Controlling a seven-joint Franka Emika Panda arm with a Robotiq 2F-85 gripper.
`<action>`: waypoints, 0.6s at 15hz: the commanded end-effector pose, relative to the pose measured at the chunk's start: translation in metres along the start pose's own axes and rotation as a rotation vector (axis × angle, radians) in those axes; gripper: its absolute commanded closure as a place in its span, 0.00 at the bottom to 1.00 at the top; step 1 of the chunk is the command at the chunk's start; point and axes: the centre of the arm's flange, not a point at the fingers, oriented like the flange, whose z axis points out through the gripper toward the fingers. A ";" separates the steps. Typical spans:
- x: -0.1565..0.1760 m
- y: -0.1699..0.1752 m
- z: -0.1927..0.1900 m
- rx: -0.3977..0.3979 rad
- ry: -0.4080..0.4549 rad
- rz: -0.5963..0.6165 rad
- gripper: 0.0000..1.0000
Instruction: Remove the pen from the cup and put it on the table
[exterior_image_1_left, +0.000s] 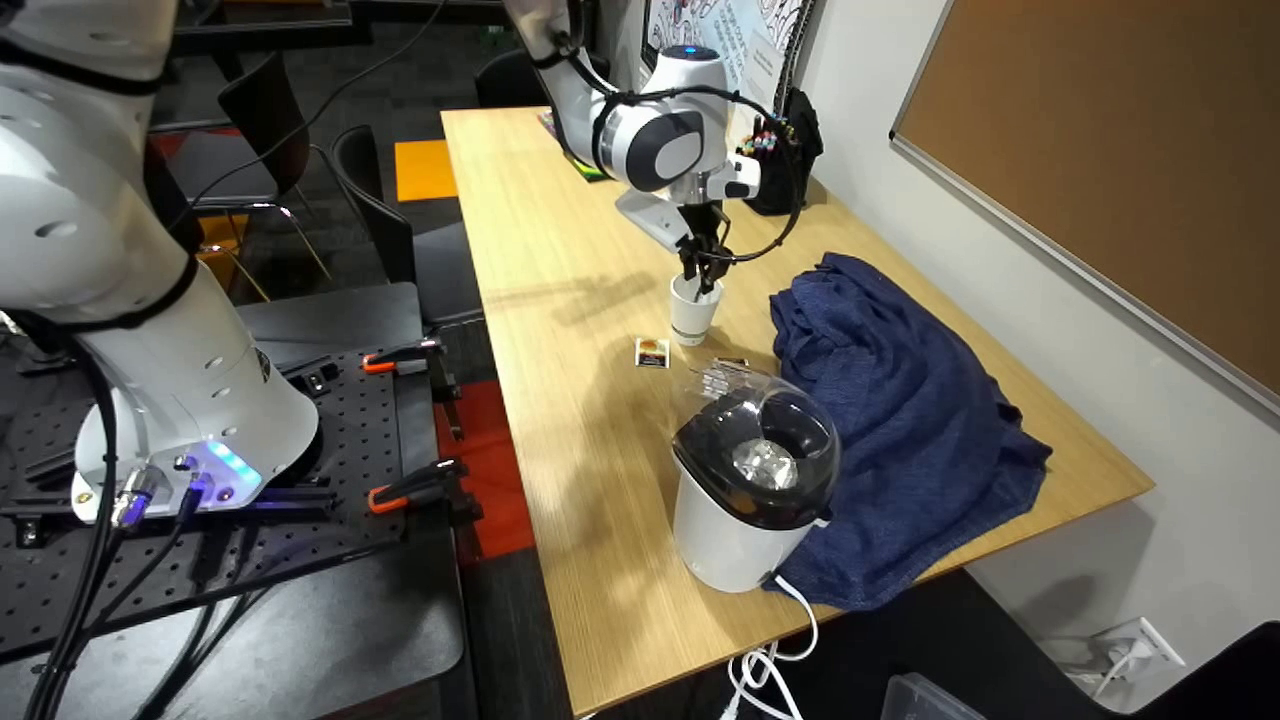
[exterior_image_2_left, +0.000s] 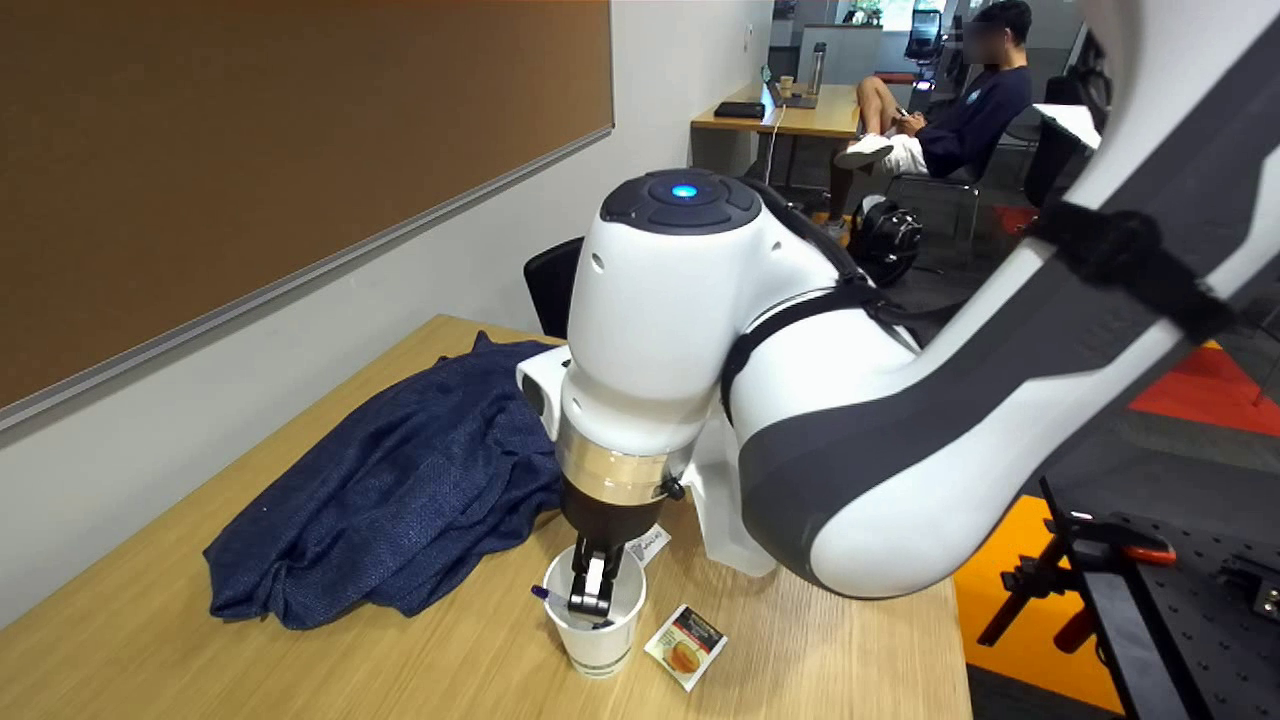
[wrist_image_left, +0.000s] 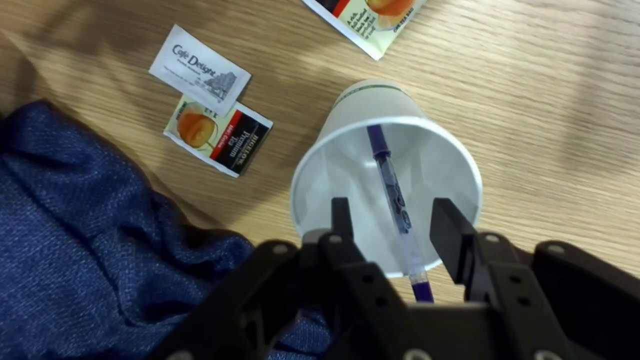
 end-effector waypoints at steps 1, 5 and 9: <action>0.014 0.004 0.009 0.006 0.000 0.006 0.54; 0.018 0.006 0.017 0.015 0.002 -0.003 0.56; 0.021 0.006 0.024 0.029 -0.001 -0.003 0.56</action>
